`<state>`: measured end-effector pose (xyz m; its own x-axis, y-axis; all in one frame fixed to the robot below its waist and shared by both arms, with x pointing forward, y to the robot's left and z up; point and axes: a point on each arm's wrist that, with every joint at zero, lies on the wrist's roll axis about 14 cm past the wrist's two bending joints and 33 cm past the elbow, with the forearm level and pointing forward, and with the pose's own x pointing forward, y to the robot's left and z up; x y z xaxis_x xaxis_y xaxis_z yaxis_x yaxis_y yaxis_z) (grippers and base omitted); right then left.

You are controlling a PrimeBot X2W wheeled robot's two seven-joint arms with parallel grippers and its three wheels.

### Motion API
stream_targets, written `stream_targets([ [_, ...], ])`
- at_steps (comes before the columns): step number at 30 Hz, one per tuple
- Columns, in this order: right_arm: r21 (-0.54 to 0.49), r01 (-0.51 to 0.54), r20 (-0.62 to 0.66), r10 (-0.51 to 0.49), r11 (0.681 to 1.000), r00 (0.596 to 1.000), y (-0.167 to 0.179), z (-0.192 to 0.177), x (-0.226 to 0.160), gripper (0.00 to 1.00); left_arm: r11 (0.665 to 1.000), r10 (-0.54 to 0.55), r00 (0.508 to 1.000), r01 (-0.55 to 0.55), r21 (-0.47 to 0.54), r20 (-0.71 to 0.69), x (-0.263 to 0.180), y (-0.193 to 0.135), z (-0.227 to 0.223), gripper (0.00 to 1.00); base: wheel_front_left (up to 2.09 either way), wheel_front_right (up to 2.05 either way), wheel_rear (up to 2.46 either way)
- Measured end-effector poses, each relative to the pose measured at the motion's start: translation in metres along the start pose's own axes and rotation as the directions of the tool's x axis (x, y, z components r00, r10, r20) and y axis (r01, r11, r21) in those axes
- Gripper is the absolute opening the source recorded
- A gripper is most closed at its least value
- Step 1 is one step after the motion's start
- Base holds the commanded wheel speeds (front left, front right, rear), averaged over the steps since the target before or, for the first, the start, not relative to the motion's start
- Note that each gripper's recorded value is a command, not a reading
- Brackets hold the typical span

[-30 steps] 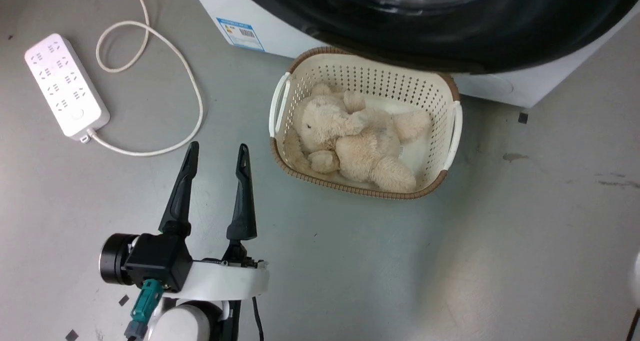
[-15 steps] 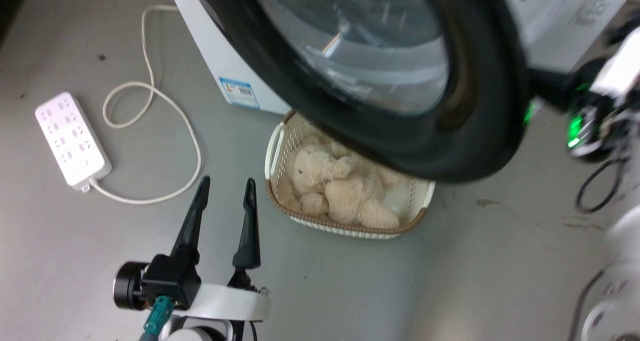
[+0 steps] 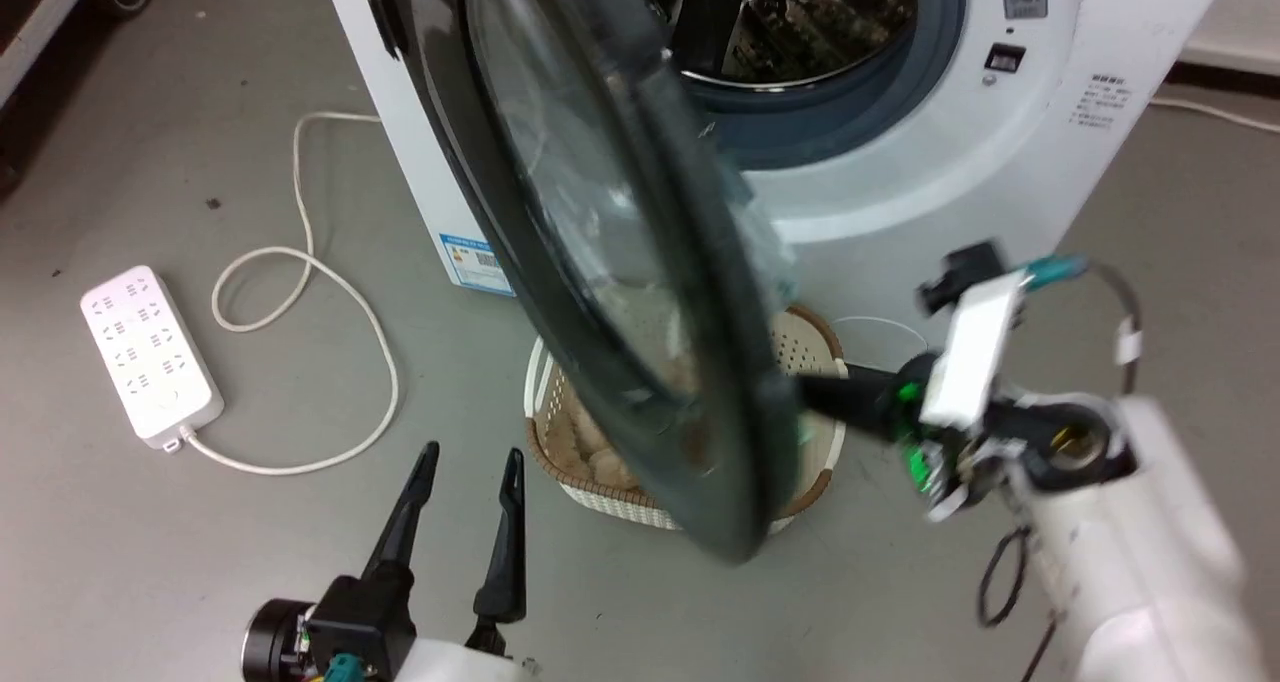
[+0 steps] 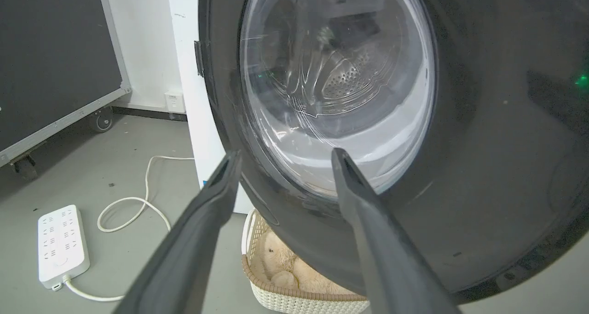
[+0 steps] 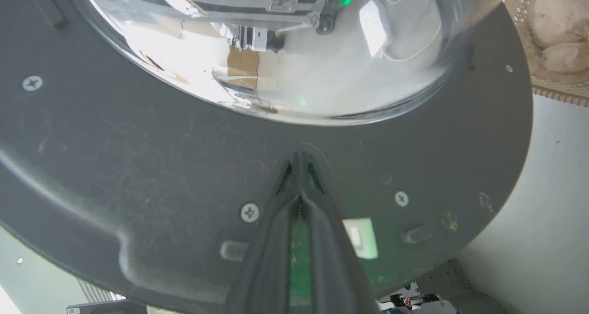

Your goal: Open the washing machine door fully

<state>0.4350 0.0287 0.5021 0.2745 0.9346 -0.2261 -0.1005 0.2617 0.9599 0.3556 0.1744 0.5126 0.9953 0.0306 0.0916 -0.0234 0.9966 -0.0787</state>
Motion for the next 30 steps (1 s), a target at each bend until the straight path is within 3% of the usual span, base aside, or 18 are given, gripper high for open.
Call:
stream_targets([
  [14, 0.0, -0.063, -0.074, 0.062, 0.998, 0.995, 0.016, -0.063, 0.029, 0.0, 1.0, -0.014, 1.0, 0.014, -0.011, -0.005, -0.014, -0.001, 0.0, 1.0, 0.0, 0.0, 0.0],
  [15, -0.007, -0.059, -0.044, 0.058, 0.998, 0.997, 0.017, -0.059, 0.028, 0.24, 1.0, -0.017, 1.0, 0.017, -0.013, -0.002, -0.014, -0.002, 0.001, 1.0, 0.0, 0.0, 0.0],
  [16, -0.014, -0.055, 0.003, 0.055, 0.998, 0.999, 0.017, -0.051, 0.025, 1.0, 1.0, -0.019, 1.0, 0.019, -0.016, 0.0, -0.014, -0.003, 0.001, 1.0, 0.0, 0.0, 0.0],
  [20, -0.091, -0.016, 0.19, 0.034, 0.996, 0.981, 0.021, -0.017, 0.004, 1.0, 0.999, -0.016, 1.0, 0.017, -0.029, 0.017, -0.013, -0.002, 0.006, 1.0, 0.0, 0.0, 0.0],
  [23, -0.225, 0.069, 0.389, 0.025, 0.972, 0.921, 0.029, 0.019, -0.03, 1.0, 0.999, -0.007, 0.999, 0.008, -0.038, 0.039, -0.011, 0.0, 0.013, 1.0, 0.0, 0.0, 0.0],
  [24, -0.288, 0.126, 0.463, 0.023, 0.949, 0.886, 0.032, 0.03, -0.046, 1.0, 0.999, -0.005, 0.999, 0.007, -0.043, 0.047, -0.01, 0.0, 0.015, 1.0, 0.0, 0.0, 0.0],
  [26, -0.424, 0.269, 0.588, 0.037, 0.865, 0.808, 0.04, 0.048, -0.077, 1.0, 0.999, -0.004, 0.998, 0.007, -0.053, 0.056, -0.008, 0.0, 0.018, 1.0, 0.0, 0.0, 0.0],
  [28, -0.512, 0.419, 0.691, 0.07, 0.75, 0.72, 0.043, 0.058, -0.11, 1.0, 0.998, -0.008, 0.998, 0.011, -0.06, 0.062, -0.007, -0.001, 0.02, 1.0, 0.0, 0.0, 0.0],
  [30, -0.556, 0.565, 0.763, 0.105, 0.61, 0.638, 0.041, 0.061, -0.141, 1.0, 0.998, -0.012, 0.997, 0.017, -0.063, 0.071, -0.006, -0.002, 0.022, 1.0, 0.0, 0.0, 0.0],
])
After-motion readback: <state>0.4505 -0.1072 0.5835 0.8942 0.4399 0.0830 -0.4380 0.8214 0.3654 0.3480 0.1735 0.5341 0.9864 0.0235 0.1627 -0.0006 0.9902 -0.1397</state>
